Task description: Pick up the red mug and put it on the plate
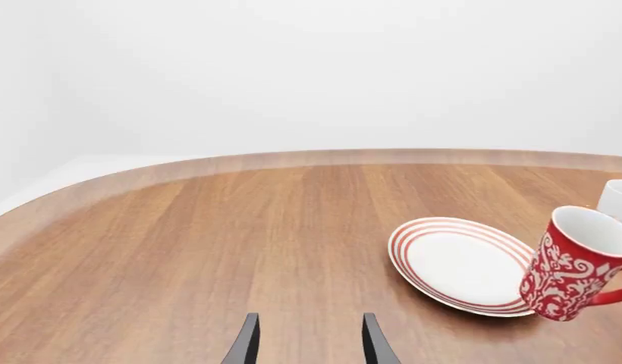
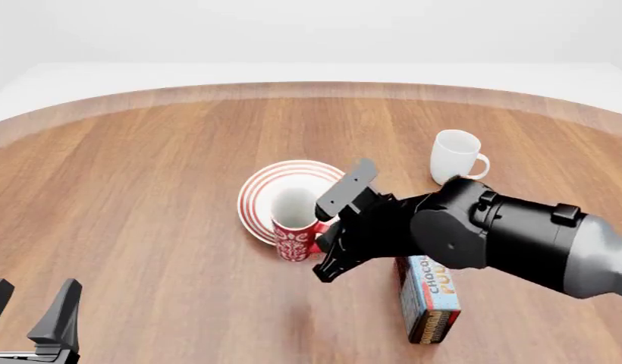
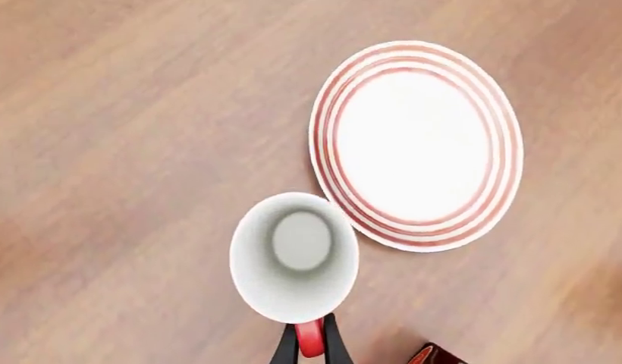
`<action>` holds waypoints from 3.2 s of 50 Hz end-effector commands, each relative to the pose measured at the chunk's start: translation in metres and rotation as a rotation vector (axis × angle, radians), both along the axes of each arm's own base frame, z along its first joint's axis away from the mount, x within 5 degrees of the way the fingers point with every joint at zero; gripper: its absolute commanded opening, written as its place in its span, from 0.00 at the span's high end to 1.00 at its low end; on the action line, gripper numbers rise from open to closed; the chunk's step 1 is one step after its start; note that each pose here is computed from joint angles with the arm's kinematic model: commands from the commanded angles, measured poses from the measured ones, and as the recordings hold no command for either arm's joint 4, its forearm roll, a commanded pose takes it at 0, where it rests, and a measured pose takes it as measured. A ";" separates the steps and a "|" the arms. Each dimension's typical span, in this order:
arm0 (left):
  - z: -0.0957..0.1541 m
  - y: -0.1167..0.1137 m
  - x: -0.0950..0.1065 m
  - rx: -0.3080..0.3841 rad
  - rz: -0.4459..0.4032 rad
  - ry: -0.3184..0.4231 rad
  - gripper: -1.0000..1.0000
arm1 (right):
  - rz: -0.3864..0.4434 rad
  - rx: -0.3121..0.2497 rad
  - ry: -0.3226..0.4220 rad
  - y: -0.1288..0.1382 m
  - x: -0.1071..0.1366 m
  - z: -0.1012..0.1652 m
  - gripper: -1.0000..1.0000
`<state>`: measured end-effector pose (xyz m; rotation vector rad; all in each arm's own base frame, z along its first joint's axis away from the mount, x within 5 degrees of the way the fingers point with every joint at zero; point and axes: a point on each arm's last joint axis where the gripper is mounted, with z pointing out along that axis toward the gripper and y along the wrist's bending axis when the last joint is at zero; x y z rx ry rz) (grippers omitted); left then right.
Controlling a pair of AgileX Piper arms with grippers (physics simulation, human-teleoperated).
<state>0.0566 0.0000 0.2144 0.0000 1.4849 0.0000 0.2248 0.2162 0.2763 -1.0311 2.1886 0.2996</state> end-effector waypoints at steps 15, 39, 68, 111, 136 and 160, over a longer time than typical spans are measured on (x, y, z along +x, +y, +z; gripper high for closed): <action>0.000 0.000 0.000 0.000 0.000 0.000 0.00 | -0.048 0.038 -0.074 0.006 0.042 0.039 1.00; 0.000 0.000 0.000 0.000 0.000 0.000 0.00 | -0.129 0.016 -0.108 -0.003 0.100 0.024 1.00; 0.000 0.000 0.000 0.000 0.000 0.000 0.00 | -0.169 0.022 -0.056 0.008 0.120 -0.032 1.00; 0.000 0.000 0.000 0.000 0.000 0.000 0.00 | -0.182 0.034 -0.023 0.020 0.125 -0.072 1.00; 0.000 0.000 0.000 0.000 0.000 0.000 0.00 | -0.192 0.033 -0.019 0.022 0.134 -0.087 1.00; 0.000 0.000 0.000 0.000 0.000 0.000 0.00 | -0.204 0.034 -0.012 0.023 0.141 -0.099 1.00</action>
